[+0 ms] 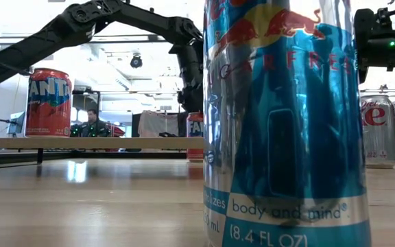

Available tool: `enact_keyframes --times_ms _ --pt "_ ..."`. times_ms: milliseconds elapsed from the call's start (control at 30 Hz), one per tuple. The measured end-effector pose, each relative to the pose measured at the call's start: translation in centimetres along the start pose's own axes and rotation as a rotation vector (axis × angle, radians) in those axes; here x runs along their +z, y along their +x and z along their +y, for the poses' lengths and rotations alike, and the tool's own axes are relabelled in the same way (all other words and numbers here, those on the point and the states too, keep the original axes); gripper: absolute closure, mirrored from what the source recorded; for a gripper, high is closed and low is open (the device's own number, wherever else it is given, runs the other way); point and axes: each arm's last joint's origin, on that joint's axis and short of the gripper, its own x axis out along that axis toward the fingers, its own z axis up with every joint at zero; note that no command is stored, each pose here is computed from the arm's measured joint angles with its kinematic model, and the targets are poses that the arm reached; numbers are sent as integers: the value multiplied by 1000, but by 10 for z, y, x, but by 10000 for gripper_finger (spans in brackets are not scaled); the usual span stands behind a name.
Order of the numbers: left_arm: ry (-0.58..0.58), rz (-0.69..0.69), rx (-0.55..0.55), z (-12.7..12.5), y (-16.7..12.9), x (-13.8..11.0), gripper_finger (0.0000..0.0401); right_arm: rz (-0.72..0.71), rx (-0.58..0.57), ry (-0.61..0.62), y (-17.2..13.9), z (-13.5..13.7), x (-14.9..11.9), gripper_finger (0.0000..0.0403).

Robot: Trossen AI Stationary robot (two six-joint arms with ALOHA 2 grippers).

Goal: Place canned beverage on shelf
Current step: Put the red soda can on the shelf aligned with the other red soda can

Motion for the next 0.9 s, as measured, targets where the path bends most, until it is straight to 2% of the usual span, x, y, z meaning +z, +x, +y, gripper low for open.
enact_keyframes --times_ms 133,233,367,567,900 --pt "7 13 15 1 3 -2 108 0 0 0 0 0 0 245" --pt "15 14 13 1 4 -2 129 -1 0 0 0 0 0 245" --pt "48 22 9 0 5 -3 126 0 0 0 0 0 0 245" --pt "221 38 -34 -2 5 -5 94 -1 0 0 0 0 0 245" --pt "408 54 -78 -5 6 -8 94 0 0 0 0 0 0 245"
